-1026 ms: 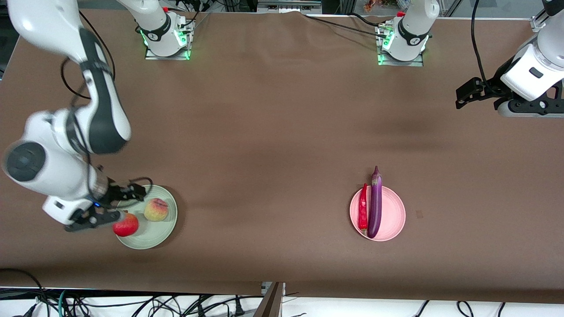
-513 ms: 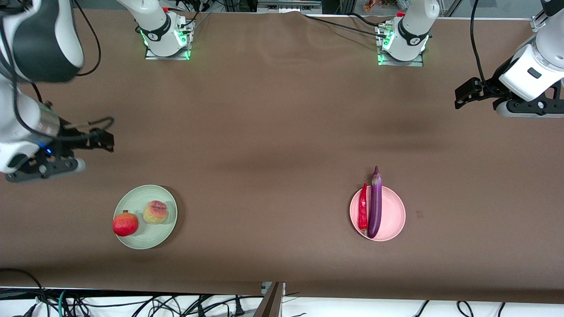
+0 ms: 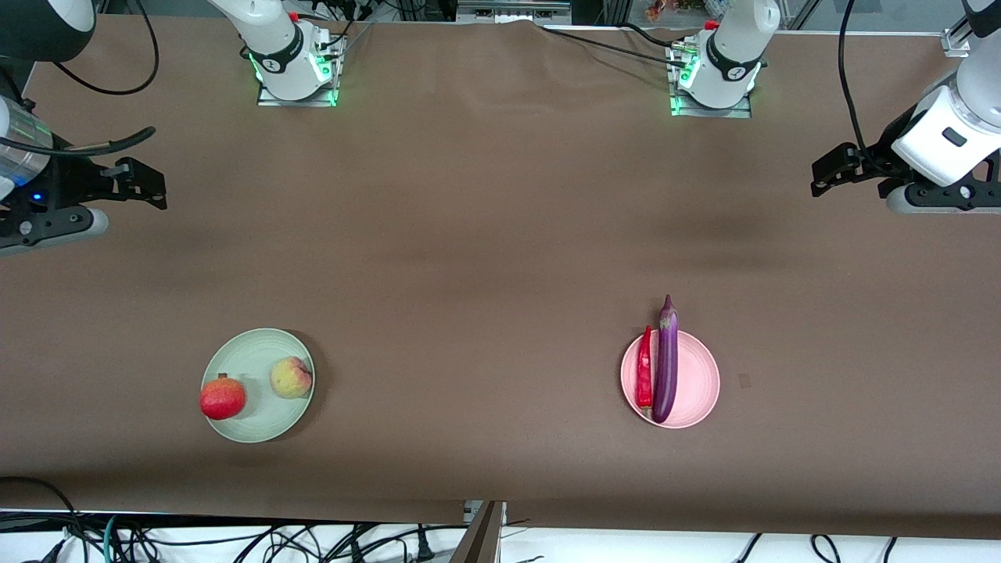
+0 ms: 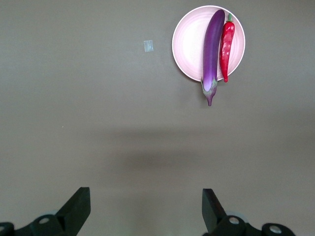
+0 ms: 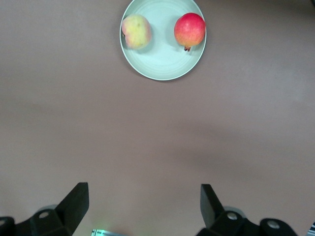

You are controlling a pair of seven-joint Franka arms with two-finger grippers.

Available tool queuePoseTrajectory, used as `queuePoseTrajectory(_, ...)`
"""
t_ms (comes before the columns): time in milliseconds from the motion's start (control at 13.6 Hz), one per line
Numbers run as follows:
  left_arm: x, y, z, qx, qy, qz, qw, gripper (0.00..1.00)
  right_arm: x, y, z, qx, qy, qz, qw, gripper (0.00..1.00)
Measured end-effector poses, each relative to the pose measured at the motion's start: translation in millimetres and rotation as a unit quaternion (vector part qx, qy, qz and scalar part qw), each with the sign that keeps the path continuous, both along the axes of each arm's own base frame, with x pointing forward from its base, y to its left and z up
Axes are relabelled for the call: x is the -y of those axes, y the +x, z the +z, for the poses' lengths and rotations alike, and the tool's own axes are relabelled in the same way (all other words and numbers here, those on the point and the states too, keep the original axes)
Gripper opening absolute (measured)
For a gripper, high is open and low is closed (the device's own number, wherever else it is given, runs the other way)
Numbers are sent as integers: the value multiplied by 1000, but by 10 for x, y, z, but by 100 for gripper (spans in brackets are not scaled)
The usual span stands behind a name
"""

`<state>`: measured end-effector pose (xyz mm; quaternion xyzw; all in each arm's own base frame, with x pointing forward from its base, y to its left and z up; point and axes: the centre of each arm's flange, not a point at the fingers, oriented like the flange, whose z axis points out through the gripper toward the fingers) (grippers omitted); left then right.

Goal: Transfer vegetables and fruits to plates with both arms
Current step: 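Release the peach onto the green plate and withdraw the right gripper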

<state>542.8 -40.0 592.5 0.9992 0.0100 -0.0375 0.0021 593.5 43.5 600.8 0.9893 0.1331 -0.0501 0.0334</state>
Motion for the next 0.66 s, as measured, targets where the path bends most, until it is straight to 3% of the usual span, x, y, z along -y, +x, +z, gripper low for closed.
queuePoseTrajectory(220,5,0,0,0,0,0,1000,100,13,-128,46,-2,-1,-4,1000,100)
queuePoseTrajectory(440,22,-2,0,0,0,-2,1000,100,22,-251,45,-19,-6,-39,999,100)
queuePoseTrajectory(659,27,-2,0,0,0,-2,1000,100,31,-244,-21,-26,-7,-48,998,100)
